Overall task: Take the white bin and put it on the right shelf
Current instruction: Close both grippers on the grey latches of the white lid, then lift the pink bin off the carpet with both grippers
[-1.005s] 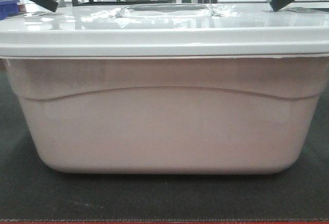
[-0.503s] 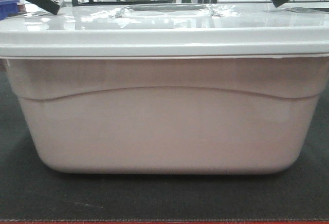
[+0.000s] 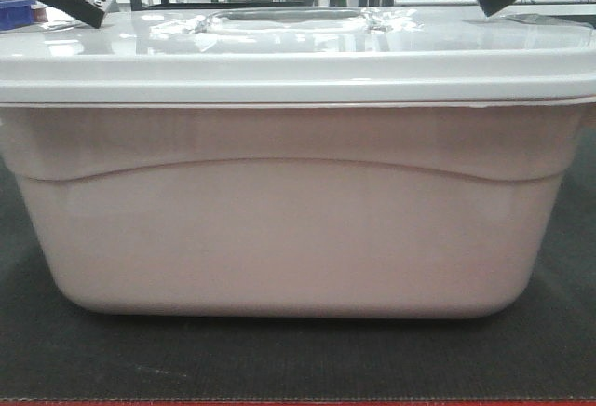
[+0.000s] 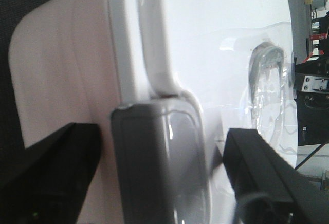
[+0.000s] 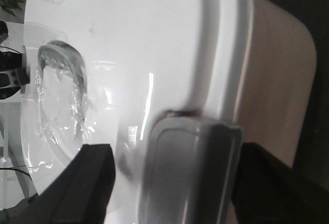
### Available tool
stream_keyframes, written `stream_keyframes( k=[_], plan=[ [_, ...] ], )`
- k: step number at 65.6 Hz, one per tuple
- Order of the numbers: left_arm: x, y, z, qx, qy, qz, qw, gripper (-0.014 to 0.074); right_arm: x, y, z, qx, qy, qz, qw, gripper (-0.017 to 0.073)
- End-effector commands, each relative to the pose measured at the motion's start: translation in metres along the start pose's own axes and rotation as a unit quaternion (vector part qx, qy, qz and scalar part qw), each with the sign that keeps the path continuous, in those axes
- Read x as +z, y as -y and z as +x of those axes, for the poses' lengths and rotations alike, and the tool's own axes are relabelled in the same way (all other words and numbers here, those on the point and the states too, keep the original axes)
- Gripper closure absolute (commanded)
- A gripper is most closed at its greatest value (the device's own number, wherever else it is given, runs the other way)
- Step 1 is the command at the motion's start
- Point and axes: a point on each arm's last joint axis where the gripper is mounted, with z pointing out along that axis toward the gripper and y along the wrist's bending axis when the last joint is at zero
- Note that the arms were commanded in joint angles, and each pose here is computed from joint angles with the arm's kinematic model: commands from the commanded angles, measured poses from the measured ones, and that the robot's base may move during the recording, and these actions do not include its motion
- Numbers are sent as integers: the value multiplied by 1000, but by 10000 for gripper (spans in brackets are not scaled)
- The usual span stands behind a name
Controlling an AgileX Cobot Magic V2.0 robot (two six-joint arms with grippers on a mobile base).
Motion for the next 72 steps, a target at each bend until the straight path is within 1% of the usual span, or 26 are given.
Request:
stream_keyframes(
  k=[1,7,13,16,20,36,50,57,62,66,72],
  plan=[
    [-7,22,-3,13,12,44,999,216,-10,-26,7,-22,-23,-69,997,16],
    [-7,22,-2,15,7,46,999,263,-10,-26,7,-22,-22,-68,997,39],
    [-7,21,-1,18,2,41,999,314,-10,-26,7,-22,-22,-68,997,119],
    [-7,21,-1,18,0,39,999,325,-10,-26,7,-22,-22,-68,997,161],
    [-7,21,-1,18,-1,41,999,329,-10,-26,7,-22,-23,-69,997,193],
    [-7,20,1,22,-9,35,999,330,-9,-26,7,-22,-21,-68,997,190],
    [-7,21,1,22,-12,38,999,330,-10,-26,7,-23,-22,-69,997,191],
    [-7,24,2,45,-14,56,997,330,-10,-27,7,-34,-22,-74,996,191],
    [-8,28,1,44,-6,72,996,330,-11,-31,8,-45,-20,-85,995,191],
    [-9,30,1,44,-2,77,996,330,-13,-34,8,-56,-13,-90,994,191],
    [-11,33,2,50,0,78,996,330,-17,-40,11,-84,-4,-93,992,191]
  ],
)
